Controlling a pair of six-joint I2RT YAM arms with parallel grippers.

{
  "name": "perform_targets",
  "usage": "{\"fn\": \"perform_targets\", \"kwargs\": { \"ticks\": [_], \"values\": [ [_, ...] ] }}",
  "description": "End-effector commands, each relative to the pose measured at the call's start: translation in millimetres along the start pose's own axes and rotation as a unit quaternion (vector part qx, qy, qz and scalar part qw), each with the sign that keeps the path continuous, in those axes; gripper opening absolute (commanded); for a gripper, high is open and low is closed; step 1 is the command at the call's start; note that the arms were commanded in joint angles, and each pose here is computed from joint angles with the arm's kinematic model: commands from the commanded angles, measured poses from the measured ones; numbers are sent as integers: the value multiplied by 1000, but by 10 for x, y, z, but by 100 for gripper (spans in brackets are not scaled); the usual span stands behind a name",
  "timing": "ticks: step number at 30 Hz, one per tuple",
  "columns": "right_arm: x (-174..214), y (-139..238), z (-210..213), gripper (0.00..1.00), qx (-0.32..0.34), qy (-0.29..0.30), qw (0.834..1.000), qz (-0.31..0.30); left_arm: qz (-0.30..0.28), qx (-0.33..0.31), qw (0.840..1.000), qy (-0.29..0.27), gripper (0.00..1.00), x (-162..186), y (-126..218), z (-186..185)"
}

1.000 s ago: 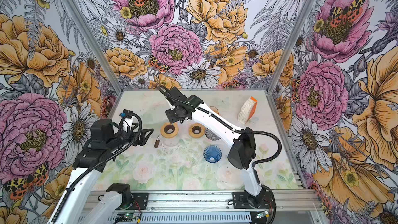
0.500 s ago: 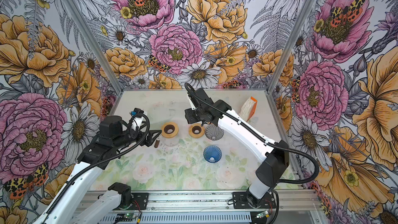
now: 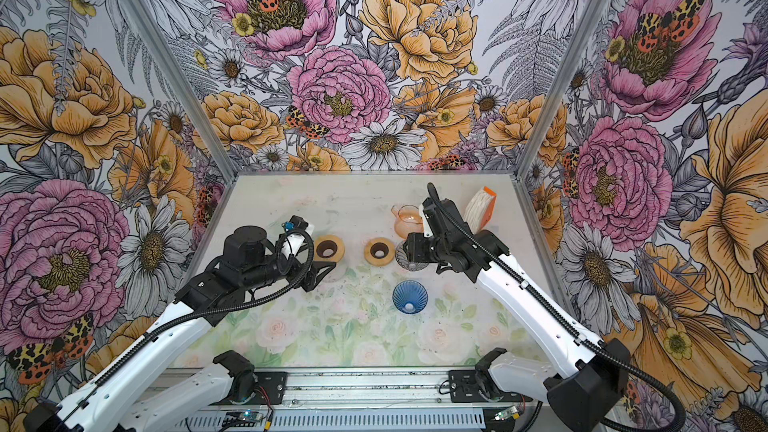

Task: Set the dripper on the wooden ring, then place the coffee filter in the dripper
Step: 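Move the right gripper over the blue ribbed dripper, then close the right gripper on the blue dripper's rim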

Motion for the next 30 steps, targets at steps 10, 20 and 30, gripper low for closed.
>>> {"fn": "perform_targets", "kwargs": {
  "ticks": [10,20,30],
  "values": [
    [637,-263,-320,54,10,-89,992,90,21,33,999,11,99,166,-355,-169],
    [854,-515,-460,50,35,-97,985,139,33,37,998,25,99,278,-495,-195],
    [923,-730,-483,46,15,-103,983,150,37,28,998,33,99,326,-499,-180]
  ]
}}
Point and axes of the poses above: each gripper's point midway between its finger pads, its own y axis back along the fingers, its own z axis along the line the jaws close on, x = y × z, the point moved 8 cm from there along y, back along the fingers, and after that the axes turned 4 degrees about y, right-handed, at the moved point
